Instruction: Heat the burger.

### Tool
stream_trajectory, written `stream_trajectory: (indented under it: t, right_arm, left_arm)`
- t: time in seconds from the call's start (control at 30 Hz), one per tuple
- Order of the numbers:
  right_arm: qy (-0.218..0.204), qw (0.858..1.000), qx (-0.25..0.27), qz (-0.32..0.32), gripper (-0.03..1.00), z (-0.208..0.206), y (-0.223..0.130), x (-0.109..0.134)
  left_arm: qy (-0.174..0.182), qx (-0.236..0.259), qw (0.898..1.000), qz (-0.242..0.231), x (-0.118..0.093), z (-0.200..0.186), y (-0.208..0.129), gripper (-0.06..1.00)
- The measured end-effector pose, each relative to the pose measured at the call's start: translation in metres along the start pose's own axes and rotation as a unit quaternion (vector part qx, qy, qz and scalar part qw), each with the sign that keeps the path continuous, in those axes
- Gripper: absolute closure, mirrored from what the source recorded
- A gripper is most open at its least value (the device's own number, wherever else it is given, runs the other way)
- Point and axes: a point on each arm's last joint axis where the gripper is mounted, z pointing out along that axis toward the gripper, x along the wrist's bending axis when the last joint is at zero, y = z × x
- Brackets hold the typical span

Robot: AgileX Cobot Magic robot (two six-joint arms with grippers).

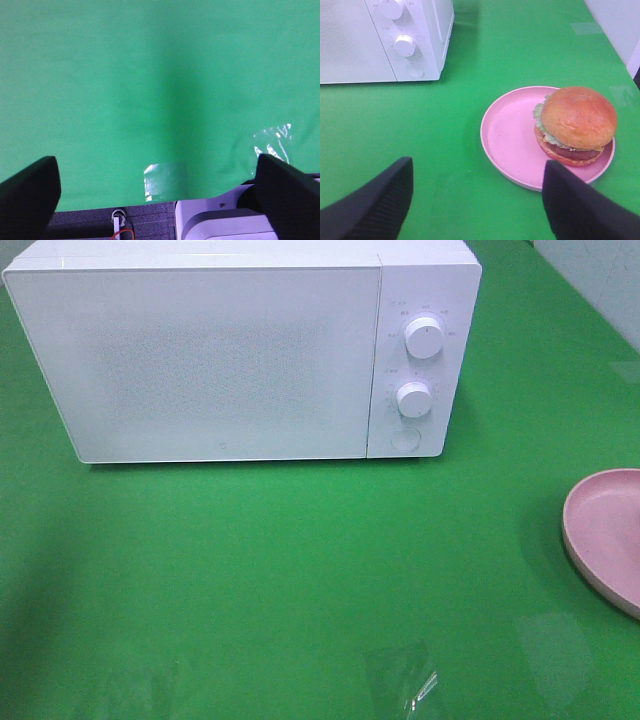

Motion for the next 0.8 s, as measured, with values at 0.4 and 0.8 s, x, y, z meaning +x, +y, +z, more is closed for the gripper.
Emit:
stream_trajectory:
  t: [0.4, 0.8]
  right_arm:
    - [0.000, 1.000, 0.000, 0.000, 0.26, 0.000, 0.000, 0.000]
    - [0.000, 1.000, 0.000, 0.000, 0.26, 0.000, 0.000, 0.000]
  left_arm:
    - [0.004, -0.046, 0.998, 0.039, 0.003, 0.002, -0.090, -0.03]
    - [0.007, -0.204, 0.978, 0.043, 0.003, -0.008, -0.137, -0.03]
